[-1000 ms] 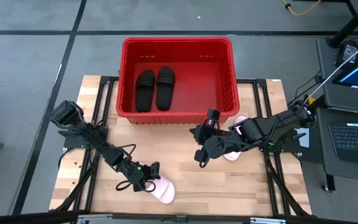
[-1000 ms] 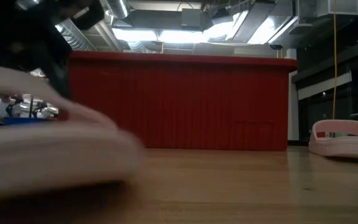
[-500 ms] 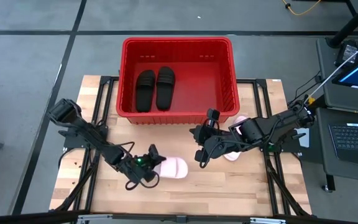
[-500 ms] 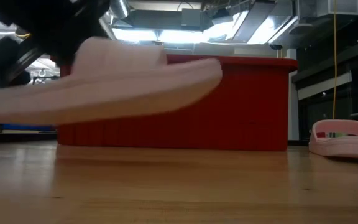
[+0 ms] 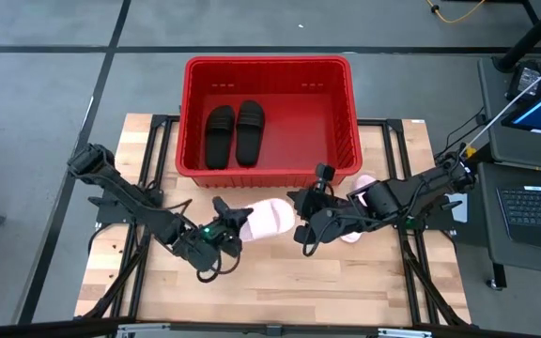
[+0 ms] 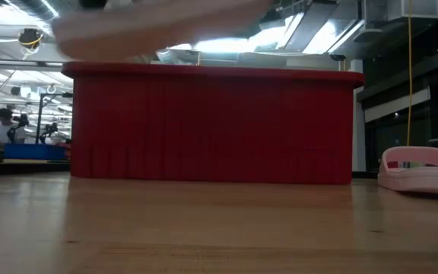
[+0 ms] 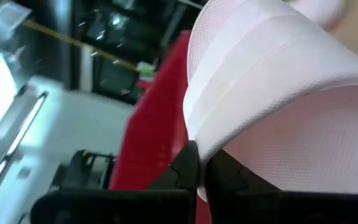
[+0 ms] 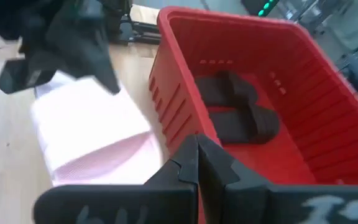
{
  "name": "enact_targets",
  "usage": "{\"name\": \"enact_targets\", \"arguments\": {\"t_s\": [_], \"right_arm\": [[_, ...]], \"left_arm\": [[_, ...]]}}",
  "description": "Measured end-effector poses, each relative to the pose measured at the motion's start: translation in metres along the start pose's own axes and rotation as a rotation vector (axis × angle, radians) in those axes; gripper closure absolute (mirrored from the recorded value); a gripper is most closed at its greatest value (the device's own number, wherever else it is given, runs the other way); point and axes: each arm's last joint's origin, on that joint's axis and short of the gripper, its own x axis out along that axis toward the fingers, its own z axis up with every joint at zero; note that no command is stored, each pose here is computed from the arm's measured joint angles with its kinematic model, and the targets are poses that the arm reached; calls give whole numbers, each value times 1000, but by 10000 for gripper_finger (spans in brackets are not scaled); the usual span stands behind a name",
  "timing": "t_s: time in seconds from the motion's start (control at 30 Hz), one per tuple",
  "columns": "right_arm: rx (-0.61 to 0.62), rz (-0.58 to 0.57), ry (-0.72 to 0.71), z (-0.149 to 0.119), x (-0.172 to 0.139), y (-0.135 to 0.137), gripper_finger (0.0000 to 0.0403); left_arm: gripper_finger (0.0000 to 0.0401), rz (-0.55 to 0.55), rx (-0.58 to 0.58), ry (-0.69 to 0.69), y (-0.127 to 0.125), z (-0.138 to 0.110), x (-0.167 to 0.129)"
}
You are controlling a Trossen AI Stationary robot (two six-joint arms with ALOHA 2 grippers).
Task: Pick and place slides into bin
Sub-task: Put the left pink slide into the red container
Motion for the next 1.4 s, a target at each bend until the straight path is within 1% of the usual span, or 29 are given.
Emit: {"name": "enact_targets", "arguments": {"t_s": [0.13,0.2,0.33,0.4,0.5,0.63,0.73,0.93,1.03,1.1,1.17,1.27,1.4], "right_arm": [[-26,3,-33,4,-4,3,400],[-20,-4,-62,10,-11,1,401],[30,-43,-146,26,-28,-7,401],[46,-43,-191,35,-37,-11,400],[54,-35,-268,47,-46,-15,397],[8,-44,-322,54,-47,-14,396],[24,-47,-353,59,-48,-15,395],[99,-68,-390,66,-42,-23,394],[80,-92,-371,66,-31,-24,394],[41,-112,-351,66,-21,-22,390],[5,-131,-331,66,-11,-21,379],[-31,-163,-308,66,4,-22,350],[-20,-195,-296,68,17,-29,308]], "left_arm": [[397,80,-62,46,21,9,3],[397,122,-40,88,29,10,8],[397,227,50,214,44,9,17],[398,260,60,263,53,9,24],[398,299,35,319,68,10,34],[398,332,-16,357,87,11,44],[398,350,-47,377,98,11,49],[398,384,-92,418,117,9,60],[398,401,-116,435,126,8,65],[398,412,-135,444,134,8,67],[398,414,-158,437,142,7,67],[398,421,-199,424,153,3,65],[398,433,-236,417,166,-2,57]]}}
